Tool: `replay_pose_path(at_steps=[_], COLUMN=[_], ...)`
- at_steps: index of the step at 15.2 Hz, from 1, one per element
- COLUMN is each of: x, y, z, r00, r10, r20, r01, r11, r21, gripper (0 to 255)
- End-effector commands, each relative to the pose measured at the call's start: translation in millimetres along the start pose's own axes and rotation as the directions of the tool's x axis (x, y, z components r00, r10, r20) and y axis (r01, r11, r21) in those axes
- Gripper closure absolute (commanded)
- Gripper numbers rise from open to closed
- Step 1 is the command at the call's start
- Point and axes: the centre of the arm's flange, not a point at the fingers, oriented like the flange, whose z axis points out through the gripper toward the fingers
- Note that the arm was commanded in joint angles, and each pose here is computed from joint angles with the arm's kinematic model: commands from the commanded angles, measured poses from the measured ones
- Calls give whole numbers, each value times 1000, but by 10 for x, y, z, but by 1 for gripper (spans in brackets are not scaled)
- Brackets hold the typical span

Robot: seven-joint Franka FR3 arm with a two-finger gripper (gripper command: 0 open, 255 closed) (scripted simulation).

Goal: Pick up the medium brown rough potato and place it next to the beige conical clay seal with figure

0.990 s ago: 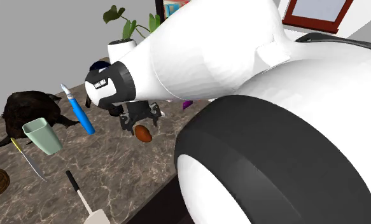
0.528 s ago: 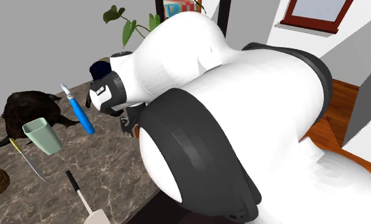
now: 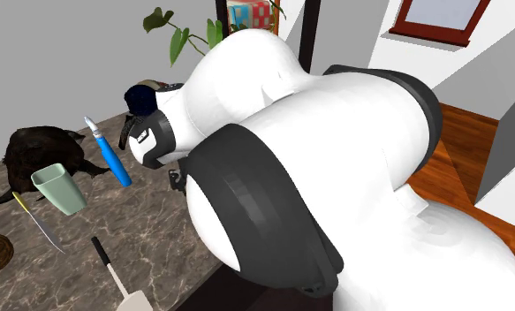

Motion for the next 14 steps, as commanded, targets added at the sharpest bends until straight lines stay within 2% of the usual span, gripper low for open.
replay_pose_path(at_steps=[1, 4, 5, 14], x=[1, 1, 1, 1], y=[1, 1, 1, 1], z=[5, 4, 4, 5], r00=[1000, 1000, 1000, 1000], r10=[0, 0, 0, 0], r20=[0, 0, 0, 0], r01=[0, 0, 0, 0], r11=[1000, 1000, 1000, 1000], r21=[0, 0, 0, 0], gripper=[0, 0, 255, 255])
